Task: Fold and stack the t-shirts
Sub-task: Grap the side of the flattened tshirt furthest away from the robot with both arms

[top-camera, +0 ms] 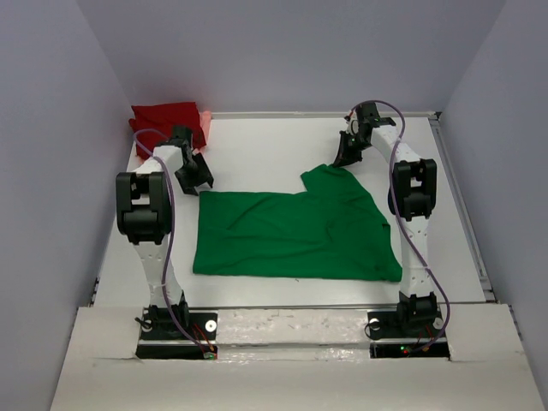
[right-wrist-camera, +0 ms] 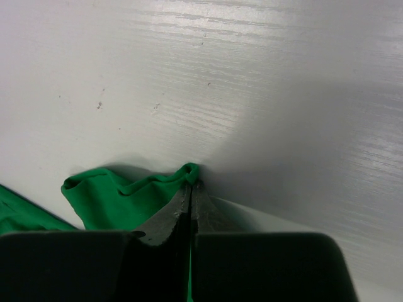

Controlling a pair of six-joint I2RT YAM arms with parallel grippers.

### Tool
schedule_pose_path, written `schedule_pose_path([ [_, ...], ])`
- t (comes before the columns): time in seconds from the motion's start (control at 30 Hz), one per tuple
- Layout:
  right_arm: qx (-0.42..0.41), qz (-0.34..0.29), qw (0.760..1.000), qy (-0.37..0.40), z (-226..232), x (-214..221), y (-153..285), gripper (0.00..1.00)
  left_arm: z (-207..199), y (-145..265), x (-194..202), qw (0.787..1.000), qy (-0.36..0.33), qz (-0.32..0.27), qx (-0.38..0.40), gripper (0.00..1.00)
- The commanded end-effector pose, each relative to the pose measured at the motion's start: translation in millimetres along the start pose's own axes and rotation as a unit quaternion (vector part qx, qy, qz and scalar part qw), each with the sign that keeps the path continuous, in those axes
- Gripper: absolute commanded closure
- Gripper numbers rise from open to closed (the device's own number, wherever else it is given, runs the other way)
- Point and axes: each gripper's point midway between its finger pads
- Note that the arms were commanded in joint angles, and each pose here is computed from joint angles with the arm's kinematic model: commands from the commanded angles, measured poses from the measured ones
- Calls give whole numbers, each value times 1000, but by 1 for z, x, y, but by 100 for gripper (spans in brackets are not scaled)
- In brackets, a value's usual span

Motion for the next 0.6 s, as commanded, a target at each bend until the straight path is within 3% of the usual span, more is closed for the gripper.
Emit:
schedule_pose_path([
  [0.0, -10, -20, 1000, 15, 16, -9, 25, 100, -3, 4, -10, 1000, -2, -1, 6, 38],
  [0.13, -9, -20, 1000, 14, 15, -9, 24, 100, -1, 4, -14, 1000, 0, -3, -3, 40],
  [0.37, -9, -21, 1000, 13, 16, -10, 25, 100, 1, 3, -5, 1000, -1, 5, -5, 55],
  [0.57, -12, -23, 1000, 12, 19, -12, 27, 100, 3, 7, 3, 1000, -1, 5, -6, 55],
])
Point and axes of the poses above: each gripper's point midway between its finger pads, its own y axis back along the fingers, its own z axis along the line the jaws close on, x = y × z, and after that the axes turned 11 degrees about -y, right-handed
